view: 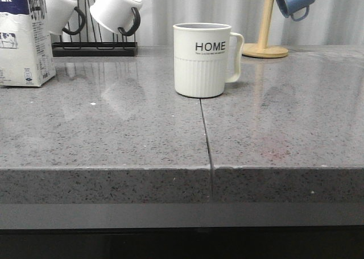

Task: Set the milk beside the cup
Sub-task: 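Reach the left gripper to the Pascual milk carton and grasp it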

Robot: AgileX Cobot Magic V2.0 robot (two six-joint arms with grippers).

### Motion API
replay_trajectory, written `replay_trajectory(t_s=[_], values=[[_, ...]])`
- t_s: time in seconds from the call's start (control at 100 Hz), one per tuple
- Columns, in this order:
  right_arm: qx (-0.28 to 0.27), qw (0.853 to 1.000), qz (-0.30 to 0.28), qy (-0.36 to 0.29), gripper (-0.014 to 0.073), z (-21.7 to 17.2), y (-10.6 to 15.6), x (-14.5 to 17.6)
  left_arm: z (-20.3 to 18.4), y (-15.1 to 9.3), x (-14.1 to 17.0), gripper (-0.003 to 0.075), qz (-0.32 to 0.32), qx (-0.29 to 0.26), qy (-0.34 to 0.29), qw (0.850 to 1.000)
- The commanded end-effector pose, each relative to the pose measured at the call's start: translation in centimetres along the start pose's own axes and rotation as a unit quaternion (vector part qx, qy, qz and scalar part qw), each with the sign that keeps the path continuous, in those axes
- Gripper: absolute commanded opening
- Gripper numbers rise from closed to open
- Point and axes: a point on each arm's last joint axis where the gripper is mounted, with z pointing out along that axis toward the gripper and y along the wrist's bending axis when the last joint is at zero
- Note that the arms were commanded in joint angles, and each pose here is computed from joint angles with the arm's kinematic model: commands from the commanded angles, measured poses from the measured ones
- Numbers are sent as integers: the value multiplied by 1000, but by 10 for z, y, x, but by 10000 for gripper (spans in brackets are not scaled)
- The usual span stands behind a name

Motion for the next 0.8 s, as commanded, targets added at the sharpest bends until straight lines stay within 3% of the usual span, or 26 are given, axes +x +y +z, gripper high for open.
replay_trajectory(t_s=[0.0, 0.22, 0.79], values=[[1, 999, -3, -45, -65, -2, 0, -15, 12, 3, -17, 685, -24, -13, -68, 997], [1, 999, -3, -45, -65, -2, 0, -15, 44, -20, -15, 637, -31, 22, -111, 993], [1, 999, -3, -45, -65, -2, 0, -15, 111, -40, -12, 637, -56, 38, -65, 996]])
